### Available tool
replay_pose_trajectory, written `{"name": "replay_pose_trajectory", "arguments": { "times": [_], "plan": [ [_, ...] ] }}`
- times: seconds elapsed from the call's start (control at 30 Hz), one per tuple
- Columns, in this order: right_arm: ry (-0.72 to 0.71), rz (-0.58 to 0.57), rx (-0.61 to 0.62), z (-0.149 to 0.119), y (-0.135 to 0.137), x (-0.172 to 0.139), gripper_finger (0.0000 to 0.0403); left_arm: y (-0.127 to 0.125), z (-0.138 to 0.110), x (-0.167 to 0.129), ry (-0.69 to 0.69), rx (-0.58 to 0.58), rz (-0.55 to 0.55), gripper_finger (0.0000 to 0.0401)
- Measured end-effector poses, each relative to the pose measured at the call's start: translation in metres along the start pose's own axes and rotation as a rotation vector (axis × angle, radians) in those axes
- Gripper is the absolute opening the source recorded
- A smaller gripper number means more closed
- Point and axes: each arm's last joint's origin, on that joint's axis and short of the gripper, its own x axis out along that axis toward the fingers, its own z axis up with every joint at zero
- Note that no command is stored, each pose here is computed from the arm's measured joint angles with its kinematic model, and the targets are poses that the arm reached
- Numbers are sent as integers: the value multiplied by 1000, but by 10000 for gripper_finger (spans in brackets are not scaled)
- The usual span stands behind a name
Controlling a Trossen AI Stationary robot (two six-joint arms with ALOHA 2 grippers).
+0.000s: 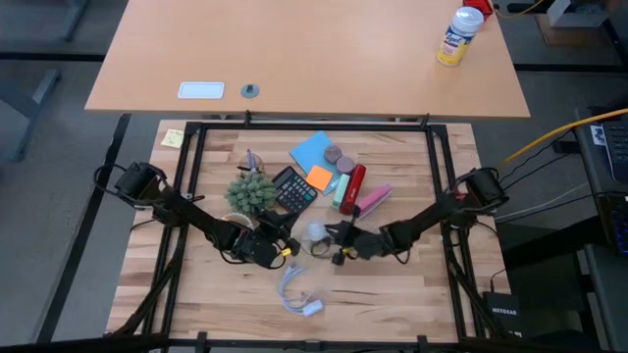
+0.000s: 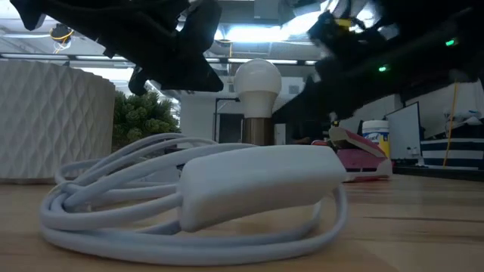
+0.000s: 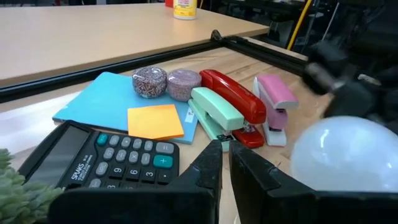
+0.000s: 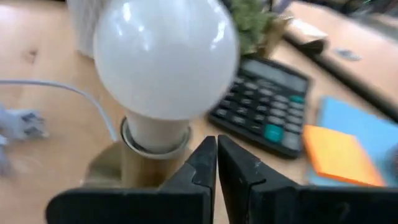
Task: Screw lightbulb
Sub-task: Insert the lightbulb into the lamp, then remove the lightbulb from the lamp
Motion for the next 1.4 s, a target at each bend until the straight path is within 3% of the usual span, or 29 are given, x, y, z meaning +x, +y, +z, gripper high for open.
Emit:
{"name": "replay_pose_trajectory", "arguments": {
  "times": [0.17, 0.4, 0.53, 0.73, 0.93, 1.4],
  "plan": [
    [-40, -64, -37, 13, 13, -34, 21, 0, 0, 0, -2, -4, 3, 21],
    [-143, 68, 39, 28, 33, -63, 21, -1, 0, 0, 20, -13, -29, 21],
    [-139, 130, 47, 28, 33, -62, 21, -1, 0, 2, 31, -16, -39, 21],
    [-130, 90, 66, 31, 21, -48, 21, -3, 6, 6, 17, -21, -74, 21],
    [-128, 129, 93, 35, 11, -36, 21, -6, 9, 7, 21, 7, -126, 21],
    [-114, 98, 85, 33, 8, -33, 20, -10, 7, 5, 84, 27, -234, 21]
  ]
}}
